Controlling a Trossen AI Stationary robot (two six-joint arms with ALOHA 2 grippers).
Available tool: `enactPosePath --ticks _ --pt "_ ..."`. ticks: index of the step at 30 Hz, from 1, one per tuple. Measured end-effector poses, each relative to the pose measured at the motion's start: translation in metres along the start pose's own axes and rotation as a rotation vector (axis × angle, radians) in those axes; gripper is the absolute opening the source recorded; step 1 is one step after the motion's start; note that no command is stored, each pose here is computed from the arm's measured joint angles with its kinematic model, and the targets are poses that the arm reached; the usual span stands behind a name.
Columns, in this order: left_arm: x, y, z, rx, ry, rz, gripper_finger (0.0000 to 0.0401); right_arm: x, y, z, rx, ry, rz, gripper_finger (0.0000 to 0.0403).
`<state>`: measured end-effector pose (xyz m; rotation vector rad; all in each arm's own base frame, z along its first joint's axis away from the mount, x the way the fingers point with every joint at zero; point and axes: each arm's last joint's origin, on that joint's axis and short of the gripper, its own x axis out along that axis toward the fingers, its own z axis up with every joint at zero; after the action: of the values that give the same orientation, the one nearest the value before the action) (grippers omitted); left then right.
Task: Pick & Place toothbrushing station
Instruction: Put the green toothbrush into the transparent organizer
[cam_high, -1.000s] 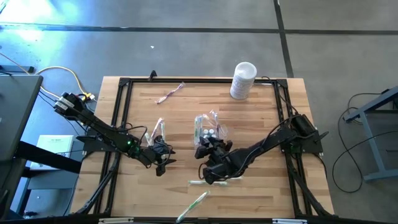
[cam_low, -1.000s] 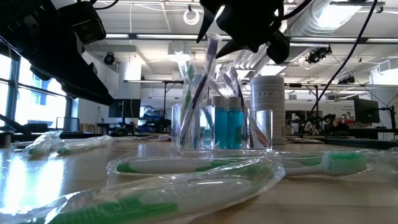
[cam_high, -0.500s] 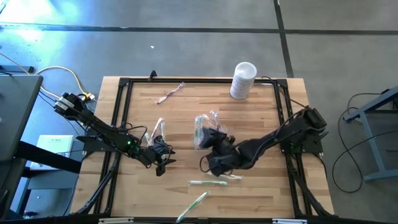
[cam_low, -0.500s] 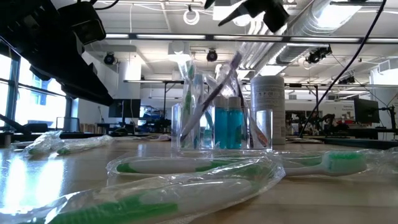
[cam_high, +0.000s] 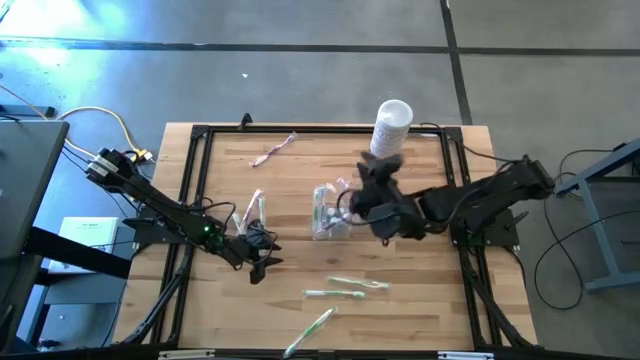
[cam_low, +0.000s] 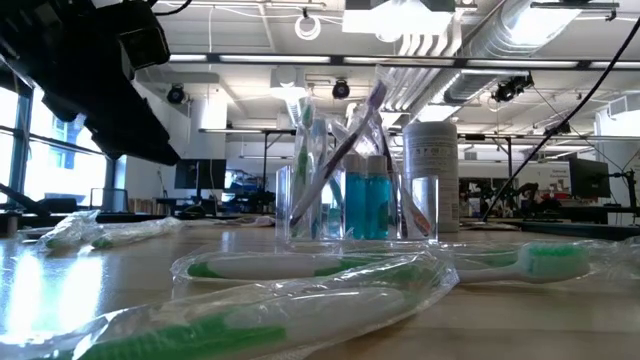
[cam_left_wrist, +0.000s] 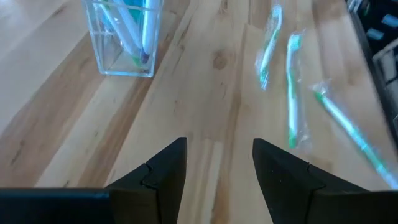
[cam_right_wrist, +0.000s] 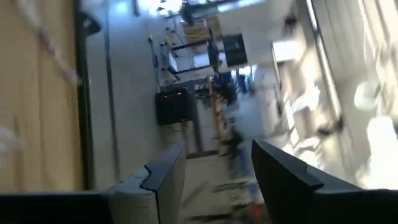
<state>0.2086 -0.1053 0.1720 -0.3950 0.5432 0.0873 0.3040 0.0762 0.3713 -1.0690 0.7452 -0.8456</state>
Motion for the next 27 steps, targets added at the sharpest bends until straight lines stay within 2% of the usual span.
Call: enactPosePath --ticks 2,4,7,11,15,20,23,27 --pt "-0.003 -0.003 0.005 -0.034 -0.012 -0.004 0.0180 -0.004 -0.006 -0.006 0.204 0.000 -0.001 0.0176" --pt "-0.007 -0.007 0.014 -0.058 -0.029 -0.001 0.0180 -0.013 -0.010 -0.015 0.337 -0.024 0.051 0.0176" --pt "-0.015 -0.012 0.027 -0.046 -0.037 0.023 0.0180 -0.024 -0.009 -0.028 0.483 -0.049 0.234 0.0176" --pt "-0.028 -0.018 0.046 -0.008 -0.035 0.107 0.0180 -0.037 0.001 -0.046 0.616 0.050 0.496 0.0176" --pt "-0.044 -0.022 0.064 0.011 0.011 0.223 0.0180 -0.051 0.010 -0.063 0.687 0.183 0.555 0.0176" --pt "-0.059 -0.021 0.076 -0.093 0.044 0.358 0.0180 -0.063 0.031 -0.073 0.685 0.212 0.563 0.0176" --pt "-0.057 -0.013 0.076 -0.172 0.034 0.437 0.0180 -0.068 0.041 -0.076 0.699 0.210 0.564 0.0176" --pt "-0.044 0.008 0.075 -0.401 0.094 0.575 0.0180 -0.069 0.055 -0.079 0.705 0.208 0.567 0.0176"
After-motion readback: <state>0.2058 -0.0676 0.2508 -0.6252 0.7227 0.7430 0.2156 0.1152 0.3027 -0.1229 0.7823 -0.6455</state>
